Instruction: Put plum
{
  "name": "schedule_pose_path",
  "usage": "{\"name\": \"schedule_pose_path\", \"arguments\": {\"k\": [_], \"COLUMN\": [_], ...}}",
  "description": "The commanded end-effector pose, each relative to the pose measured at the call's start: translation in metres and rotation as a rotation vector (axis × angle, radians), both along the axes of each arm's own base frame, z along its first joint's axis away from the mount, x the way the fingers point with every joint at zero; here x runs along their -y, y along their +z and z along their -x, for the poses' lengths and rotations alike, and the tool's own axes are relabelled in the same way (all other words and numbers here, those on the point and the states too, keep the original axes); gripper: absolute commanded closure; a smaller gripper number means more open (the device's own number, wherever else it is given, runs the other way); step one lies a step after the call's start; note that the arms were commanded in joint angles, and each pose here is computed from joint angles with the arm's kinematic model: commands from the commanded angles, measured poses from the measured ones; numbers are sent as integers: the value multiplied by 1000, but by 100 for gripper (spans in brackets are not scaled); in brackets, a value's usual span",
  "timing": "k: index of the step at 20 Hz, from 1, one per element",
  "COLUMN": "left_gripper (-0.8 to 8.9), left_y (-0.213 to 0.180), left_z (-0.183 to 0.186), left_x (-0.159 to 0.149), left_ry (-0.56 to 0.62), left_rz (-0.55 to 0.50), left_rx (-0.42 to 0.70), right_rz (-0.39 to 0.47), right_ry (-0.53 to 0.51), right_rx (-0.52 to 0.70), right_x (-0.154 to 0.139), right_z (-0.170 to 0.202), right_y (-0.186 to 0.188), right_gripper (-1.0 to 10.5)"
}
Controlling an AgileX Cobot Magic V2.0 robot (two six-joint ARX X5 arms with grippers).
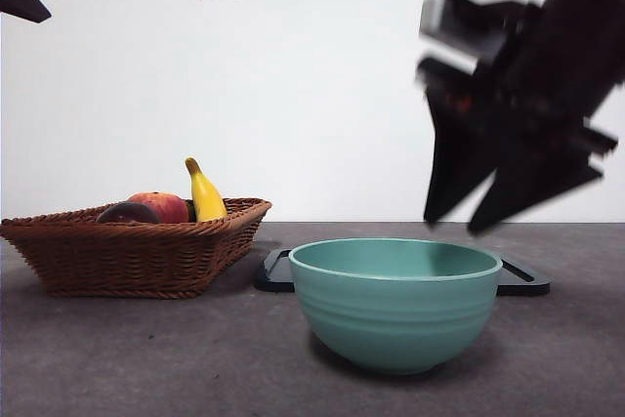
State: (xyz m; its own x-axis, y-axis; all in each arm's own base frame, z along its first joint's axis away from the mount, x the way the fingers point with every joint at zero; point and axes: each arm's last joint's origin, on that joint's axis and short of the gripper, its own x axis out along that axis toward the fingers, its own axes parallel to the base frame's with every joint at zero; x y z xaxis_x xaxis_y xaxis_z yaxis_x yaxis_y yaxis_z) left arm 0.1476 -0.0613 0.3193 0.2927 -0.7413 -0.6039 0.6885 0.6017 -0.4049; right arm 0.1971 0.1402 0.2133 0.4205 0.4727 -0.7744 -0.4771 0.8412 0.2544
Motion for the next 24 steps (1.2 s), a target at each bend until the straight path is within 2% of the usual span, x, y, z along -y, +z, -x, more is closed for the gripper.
{"name": "schedule_pose_path", "arguments": {"k": [1,6,9,13,18,24], "left_gripper": [408,408,408,408,408,409], "left_y": [6,6,6,5,3,3], "left_z": [-1,-1,-1,0,2,2], "left_x": [1,1,1,1,0,0], "left_ry": [-14,-14,-14,-14,-14,-15], "left_rz": [5,5,5,1,-6,-8], "left_rx": [24,24,22,10,-17,-21], "right_rz": [-46,-94,-140,-191,-170,-156], "right_ry": [-5,12,50,131,142,152], "right_rx": [60,135,130,93,61,58], "right_x": [1,21,36,53,64,64], "right_z": [4,33,58,87,103,103], "right_y": [29,83,102,110,109,108], "right_gripper": [724,724,724,725,724,724]}}
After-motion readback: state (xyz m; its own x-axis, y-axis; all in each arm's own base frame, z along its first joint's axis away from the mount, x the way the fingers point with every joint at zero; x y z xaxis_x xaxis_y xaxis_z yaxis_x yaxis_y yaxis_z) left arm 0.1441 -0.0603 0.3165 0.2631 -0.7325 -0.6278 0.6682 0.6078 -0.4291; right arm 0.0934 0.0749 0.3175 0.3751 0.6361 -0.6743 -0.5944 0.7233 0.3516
